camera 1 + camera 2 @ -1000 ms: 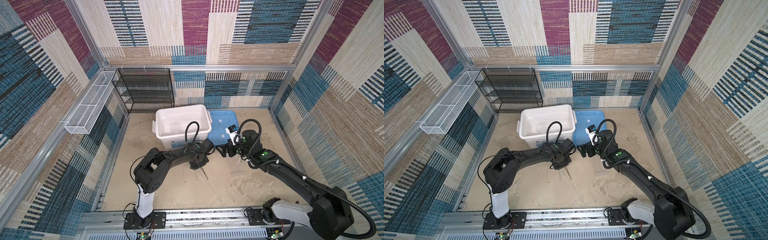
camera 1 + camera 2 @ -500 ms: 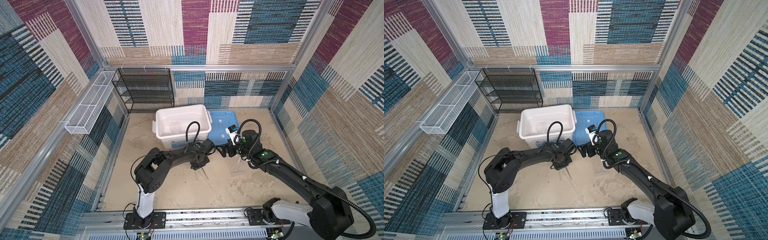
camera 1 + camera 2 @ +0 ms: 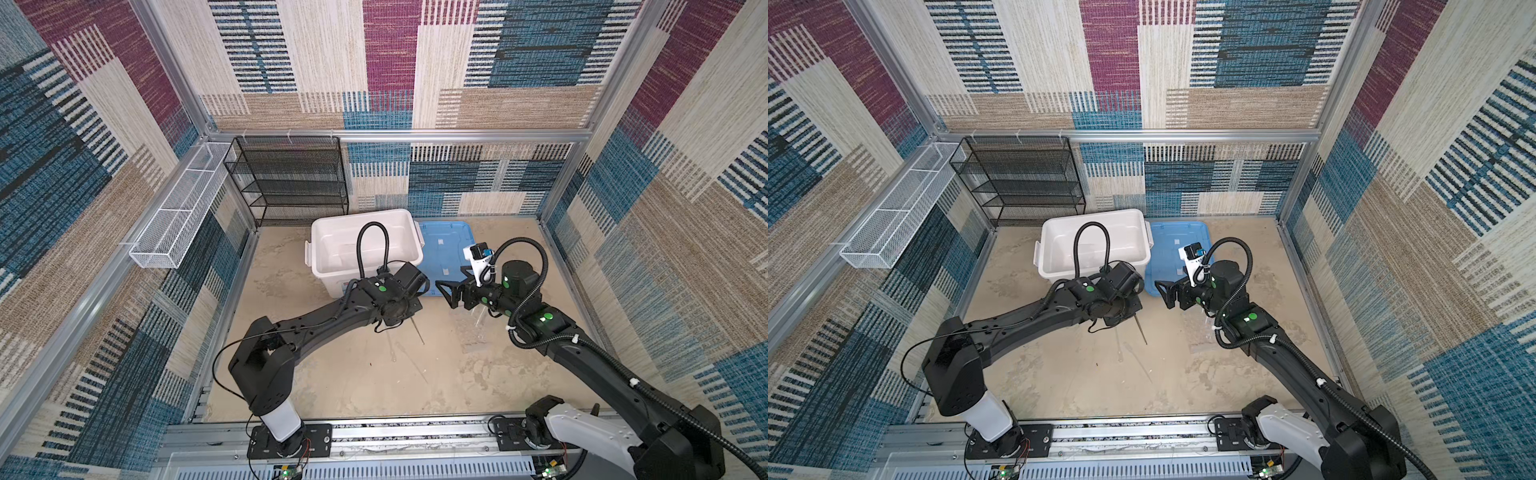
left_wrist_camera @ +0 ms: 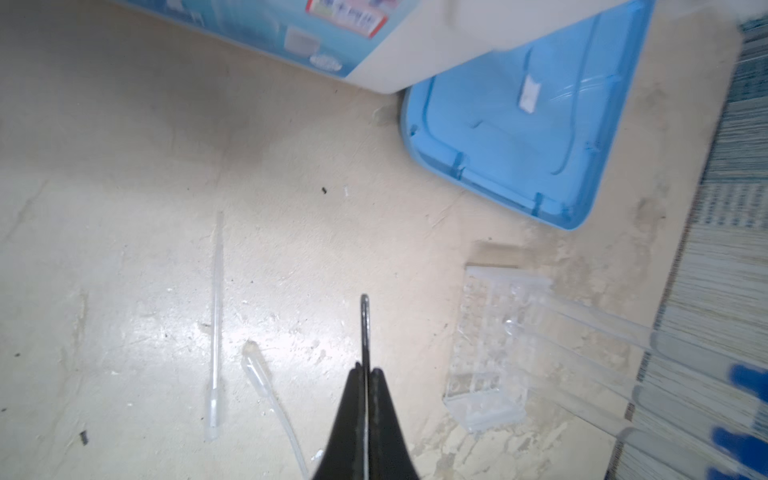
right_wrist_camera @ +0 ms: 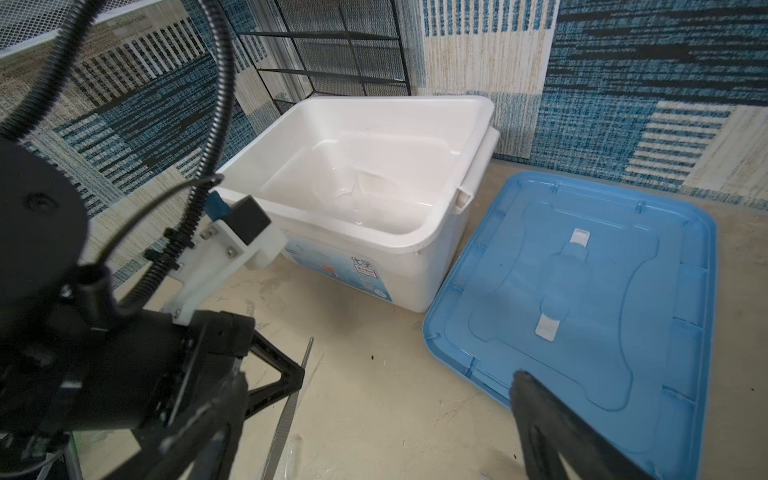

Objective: Organize the chemistry lab equipment
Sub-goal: 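Lift the tweezers with the left gripper and carry them over the bin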

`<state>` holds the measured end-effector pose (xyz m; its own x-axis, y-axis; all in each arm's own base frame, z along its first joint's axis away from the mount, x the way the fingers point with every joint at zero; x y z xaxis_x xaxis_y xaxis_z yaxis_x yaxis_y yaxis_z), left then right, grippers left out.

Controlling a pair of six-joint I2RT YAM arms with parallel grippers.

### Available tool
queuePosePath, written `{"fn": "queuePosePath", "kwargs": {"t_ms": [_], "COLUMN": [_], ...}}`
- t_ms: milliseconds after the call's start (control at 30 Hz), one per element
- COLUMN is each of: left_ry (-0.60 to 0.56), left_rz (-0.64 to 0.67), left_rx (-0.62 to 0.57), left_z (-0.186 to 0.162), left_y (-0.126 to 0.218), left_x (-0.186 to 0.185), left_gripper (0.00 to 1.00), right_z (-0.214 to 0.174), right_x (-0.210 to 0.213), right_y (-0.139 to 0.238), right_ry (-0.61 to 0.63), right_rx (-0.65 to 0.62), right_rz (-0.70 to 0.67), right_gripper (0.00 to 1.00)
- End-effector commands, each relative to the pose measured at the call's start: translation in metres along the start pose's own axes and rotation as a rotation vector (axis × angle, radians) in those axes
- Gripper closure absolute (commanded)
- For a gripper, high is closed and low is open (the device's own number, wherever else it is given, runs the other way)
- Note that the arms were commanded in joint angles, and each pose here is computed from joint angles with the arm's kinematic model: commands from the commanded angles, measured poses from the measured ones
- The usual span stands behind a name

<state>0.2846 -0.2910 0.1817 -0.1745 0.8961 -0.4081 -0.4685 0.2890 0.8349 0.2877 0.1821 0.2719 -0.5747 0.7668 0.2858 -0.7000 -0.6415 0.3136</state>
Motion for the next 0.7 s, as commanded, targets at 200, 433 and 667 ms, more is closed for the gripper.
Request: {"fn": "queuePosePath", "kwargs": {"t_ms": [200,433,667], "left_ry": [-0.43,-0.451,-0.43], "left_rz": [-0.036,-0.044,0.089], "left_rx": [-0.404,-0.387,-0.311], "left_z": [0.098,0.179,0.226], "left_y": [0.101,0.105,0.048], "left_x": [-0.026,-0.019,-0.005], "left_gripper": [1.0,1.0,1.0], "right_z": [0.059,0.096,0.112], "right_x": [0.016,0.022,0.02], "right_y": [-0.012,-0.048,-0.099], "right_ry": [0.051,0.047,0.026], "right_rx": [-0.103,-0.098,-0.038], "right_rz": [0.067,0.131,0.182], "right_gripper": [0.0,0.0,0.01]}}
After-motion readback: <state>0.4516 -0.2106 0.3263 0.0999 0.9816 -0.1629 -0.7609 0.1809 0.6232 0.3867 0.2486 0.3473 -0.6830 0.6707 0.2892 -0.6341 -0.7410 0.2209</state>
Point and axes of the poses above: each gripper's point midway between its finger pads, its own y axis back along the fingers, its own x axis along the line the jaws close on, z = x × y, the point moved 3 cm from there along y, back along the fingers, and after that the axes turned 4 degrees about -y, right-handed, at the moved point
